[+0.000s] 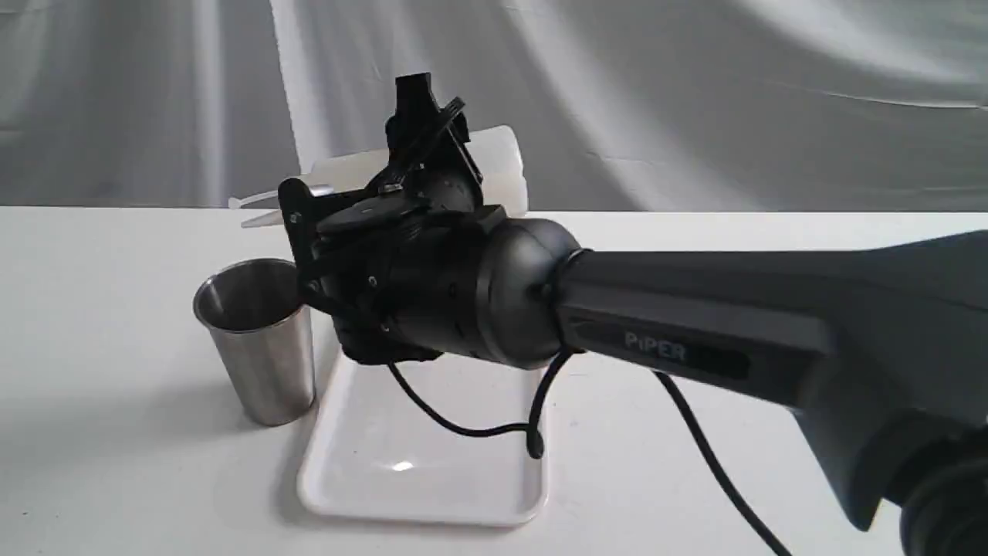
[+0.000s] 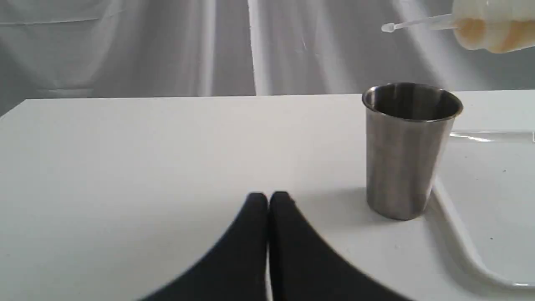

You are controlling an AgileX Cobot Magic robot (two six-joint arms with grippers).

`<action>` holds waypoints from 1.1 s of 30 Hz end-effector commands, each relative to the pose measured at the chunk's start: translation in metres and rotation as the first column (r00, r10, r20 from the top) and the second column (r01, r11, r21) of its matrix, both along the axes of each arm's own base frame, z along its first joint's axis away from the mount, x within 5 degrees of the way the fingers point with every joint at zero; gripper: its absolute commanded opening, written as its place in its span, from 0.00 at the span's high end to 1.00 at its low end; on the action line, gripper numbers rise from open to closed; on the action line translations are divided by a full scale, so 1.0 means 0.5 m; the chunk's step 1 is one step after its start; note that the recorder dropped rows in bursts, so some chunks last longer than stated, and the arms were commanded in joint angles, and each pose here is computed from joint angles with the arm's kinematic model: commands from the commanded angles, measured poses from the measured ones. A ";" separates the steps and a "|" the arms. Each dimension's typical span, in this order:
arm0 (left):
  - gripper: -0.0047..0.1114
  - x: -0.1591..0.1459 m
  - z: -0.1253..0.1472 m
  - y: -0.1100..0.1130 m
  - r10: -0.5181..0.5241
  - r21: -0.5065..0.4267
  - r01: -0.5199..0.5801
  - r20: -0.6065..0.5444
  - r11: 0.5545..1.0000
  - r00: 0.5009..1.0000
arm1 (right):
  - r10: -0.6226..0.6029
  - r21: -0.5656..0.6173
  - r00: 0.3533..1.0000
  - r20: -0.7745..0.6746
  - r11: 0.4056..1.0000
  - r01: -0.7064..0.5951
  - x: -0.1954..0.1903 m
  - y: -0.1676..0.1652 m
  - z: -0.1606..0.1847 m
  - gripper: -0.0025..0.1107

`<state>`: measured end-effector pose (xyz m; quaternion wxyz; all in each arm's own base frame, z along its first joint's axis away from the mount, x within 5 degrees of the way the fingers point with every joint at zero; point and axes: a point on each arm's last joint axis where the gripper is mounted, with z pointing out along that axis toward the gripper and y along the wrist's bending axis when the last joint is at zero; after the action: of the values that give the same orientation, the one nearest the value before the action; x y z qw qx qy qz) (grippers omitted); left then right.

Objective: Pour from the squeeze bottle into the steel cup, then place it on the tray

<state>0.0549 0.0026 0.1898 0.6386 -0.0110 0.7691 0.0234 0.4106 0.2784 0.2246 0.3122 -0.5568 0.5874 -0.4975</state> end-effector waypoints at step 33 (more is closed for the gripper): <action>0.96 0.000 -0.001 -0.001 -0.008 -0.002 0.008 0.006 1.000 1.000 | 0.123 -0.301 0.979 0.160 0.951 -0.071 0.013 0.004 0.049 0.98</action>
<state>0.0549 0.0026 0.1898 0.6386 -0.0110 0.7691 0.0234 0.4164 0.2834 0.2378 0.2976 -0.5913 0.4579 -0.5934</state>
